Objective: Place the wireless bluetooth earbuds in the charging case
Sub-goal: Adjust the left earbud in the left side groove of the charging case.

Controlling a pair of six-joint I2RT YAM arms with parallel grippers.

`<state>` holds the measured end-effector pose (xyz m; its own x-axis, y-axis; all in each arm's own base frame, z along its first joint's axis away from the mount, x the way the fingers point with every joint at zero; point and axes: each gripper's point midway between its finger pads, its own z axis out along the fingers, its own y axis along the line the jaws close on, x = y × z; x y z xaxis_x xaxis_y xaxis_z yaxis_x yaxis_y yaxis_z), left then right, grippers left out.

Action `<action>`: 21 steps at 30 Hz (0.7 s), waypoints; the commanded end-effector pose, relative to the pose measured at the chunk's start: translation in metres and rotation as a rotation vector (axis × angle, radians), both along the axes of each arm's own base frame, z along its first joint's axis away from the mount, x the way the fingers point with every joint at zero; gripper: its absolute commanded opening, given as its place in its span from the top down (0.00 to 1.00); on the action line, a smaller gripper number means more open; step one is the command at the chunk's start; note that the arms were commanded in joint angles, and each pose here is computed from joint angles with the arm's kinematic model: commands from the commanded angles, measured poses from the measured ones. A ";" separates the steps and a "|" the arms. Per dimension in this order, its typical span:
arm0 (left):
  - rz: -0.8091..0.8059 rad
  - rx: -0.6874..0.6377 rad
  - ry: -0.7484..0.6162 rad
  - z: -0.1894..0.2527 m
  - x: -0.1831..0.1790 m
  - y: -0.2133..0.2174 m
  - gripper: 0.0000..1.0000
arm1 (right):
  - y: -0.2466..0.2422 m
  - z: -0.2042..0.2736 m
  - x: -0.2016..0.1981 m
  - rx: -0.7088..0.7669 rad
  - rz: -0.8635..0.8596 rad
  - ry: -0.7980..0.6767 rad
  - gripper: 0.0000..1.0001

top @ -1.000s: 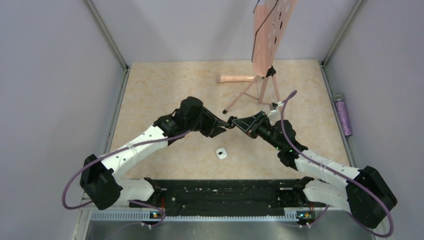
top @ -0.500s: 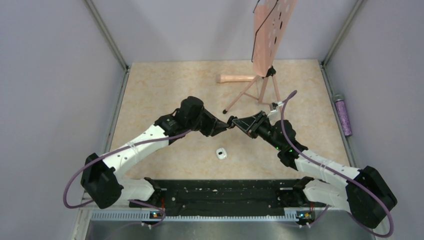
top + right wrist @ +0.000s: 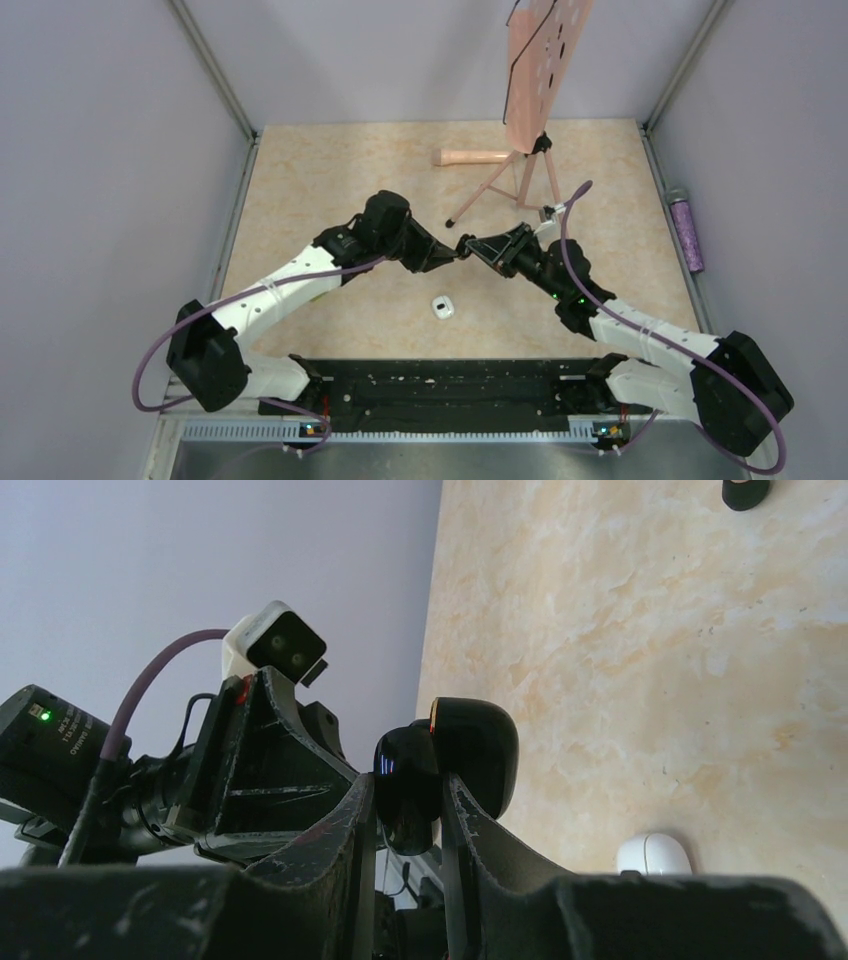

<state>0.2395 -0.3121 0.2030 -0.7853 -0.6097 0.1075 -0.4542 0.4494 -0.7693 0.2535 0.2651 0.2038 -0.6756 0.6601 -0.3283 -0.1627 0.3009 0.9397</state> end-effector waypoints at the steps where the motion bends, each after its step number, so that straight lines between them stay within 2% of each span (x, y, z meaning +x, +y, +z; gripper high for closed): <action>1: -0.046 -0.015 -0.077 0.020 0.007 -0.008 0.79 | 0.016 0.043 -0.008 0.062 0.101 -0.097 1.00; 13: -0.167 0.032 -0.103 0.020 0.002 -0.015 0.79 | 0.031 0.048 -0.014 0.053 0.203 -0.108 1.00; 21: -0.183 0.089 -0.140 0.021 0.001 -0.007 0.79 | 0.033 0.045 -0.018 0.032 0.249 -0.102 1.00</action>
